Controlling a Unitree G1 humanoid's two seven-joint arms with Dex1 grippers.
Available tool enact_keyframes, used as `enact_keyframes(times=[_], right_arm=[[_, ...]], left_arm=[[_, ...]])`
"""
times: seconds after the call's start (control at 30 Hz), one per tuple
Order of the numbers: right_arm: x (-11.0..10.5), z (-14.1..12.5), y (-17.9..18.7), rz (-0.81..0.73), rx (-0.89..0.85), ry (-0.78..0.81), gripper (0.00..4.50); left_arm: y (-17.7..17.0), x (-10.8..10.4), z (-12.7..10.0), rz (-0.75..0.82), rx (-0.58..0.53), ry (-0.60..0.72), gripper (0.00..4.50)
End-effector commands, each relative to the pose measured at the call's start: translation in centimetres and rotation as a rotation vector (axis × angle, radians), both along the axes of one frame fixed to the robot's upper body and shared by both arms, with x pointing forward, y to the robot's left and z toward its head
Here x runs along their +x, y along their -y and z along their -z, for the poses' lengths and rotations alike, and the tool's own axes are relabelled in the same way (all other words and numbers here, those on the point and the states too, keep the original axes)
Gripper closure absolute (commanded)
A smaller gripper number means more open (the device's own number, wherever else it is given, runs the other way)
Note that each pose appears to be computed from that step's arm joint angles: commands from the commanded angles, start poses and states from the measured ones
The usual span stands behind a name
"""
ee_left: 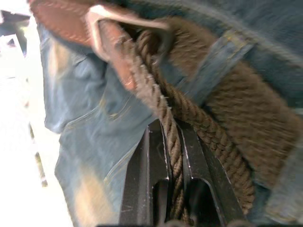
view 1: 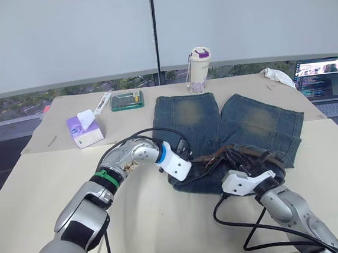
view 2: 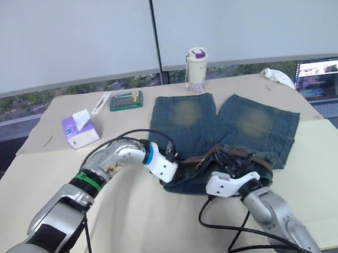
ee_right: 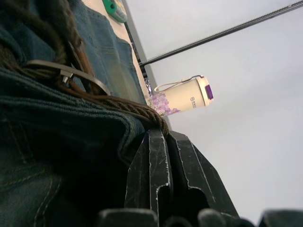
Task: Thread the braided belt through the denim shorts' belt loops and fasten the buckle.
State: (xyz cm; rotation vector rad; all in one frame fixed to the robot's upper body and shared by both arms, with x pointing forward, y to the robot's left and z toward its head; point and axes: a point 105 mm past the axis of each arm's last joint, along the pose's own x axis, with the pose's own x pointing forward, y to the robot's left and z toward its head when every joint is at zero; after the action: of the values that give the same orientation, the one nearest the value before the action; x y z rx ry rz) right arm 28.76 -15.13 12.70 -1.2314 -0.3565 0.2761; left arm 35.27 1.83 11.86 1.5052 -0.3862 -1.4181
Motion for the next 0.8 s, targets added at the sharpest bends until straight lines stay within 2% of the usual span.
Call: enact_keyframes(times=[0.03,0.27,0.53,0.7,0.8], right_arm=[[0.0,-1.3,-0.3,-0.023,0.006,0.053,4.48],[0.0,-1.3,-0.7,-0.032,0.010,0.059,4.48],[-0.1,-1.2,-0.3,-0.009,0.035,0.054,4.48],[-0.1,-1.2,0.2,0.017,0.064,0.045,4.48],[-0.2,-1.0,0.3,0.020,0.095,0.025,4.48]], left_arm=[[0.4,-0.5,-1.3,0.046,-0.034,-0.002,4.50],[2.0,0.1,-2.0,0.029,-0.084,0.010,4.50],[2.8,0.8,-0.6,-0.064,-0.165,-0.034,4.50],[2.8,0.9,-0.2,-0.175,-0.322,-0.121,4.50],[3.7,-0.4,-0.3,-0.179,-0.441,-0.195,4.50]])
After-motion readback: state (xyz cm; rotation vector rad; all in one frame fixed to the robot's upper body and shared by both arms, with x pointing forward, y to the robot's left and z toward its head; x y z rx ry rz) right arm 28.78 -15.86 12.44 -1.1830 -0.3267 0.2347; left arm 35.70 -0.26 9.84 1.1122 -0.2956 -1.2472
